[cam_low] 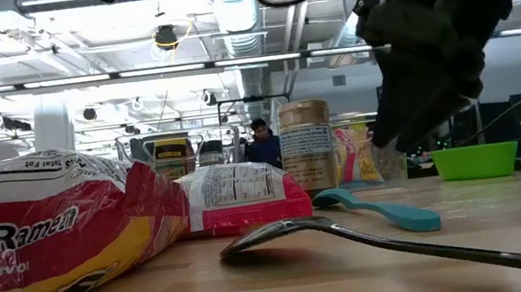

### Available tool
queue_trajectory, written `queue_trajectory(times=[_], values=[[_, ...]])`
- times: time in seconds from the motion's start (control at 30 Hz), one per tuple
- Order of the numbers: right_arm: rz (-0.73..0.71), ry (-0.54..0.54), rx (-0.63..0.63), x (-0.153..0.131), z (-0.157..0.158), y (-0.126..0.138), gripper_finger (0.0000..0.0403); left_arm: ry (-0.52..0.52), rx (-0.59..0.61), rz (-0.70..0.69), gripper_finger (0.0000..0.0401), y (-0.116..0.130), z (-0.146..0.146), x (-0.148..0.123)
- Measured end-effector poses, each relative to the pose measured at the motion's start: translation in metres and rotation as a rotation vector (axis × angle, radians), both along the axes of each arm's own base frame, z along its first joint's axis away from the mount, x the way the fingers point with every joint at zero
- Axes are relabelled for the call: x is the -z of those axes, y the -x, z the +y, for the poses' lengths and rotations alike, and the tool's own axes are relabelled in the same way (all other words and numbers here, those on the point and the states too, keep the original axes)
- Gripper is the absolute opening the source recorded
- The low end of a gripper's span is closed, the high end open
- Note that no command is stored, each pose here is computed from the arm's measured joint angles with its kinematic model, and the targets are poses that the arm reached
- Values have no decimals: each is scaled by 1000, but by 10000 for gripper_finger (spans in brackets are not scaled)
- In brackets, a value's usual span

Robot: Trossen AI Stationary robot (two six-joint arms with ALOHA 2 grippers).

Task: Pick & Place Food Item
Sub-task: Put the gold seasoning bottle into the left transparent bin

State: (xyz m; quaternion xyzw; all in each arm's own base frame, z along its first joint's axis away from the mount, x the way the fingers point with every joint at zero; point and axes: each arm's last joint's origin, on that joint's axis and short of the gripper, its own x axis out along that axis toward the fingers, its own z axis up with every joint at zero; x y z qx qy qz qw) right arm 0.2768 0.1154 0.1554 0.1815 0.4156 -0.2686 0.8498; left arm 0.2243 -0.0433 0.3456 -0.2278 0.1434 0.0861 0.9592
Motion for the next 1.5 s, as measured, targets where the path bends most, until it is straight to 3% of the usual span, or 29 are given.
queue_trajectory(times=[0.87, 0.97, 1.2, 1.5], values=[[42, -44, -31, 7, -2, -4, 282, -10, -29, -3, 302, 0, 1, 0], [31, 23, -60, 6, -1, -4, 282, -10, -29, -3, 302, 0, 1, 0], [-119, 322, 1, -1, 6, -3, 282, -9, -28, -3, 302, 0, 1, 0], [-174, 273, 84, -2, 6, -3, 282, -9, -28, -3, 302, 0, 1, 0]])
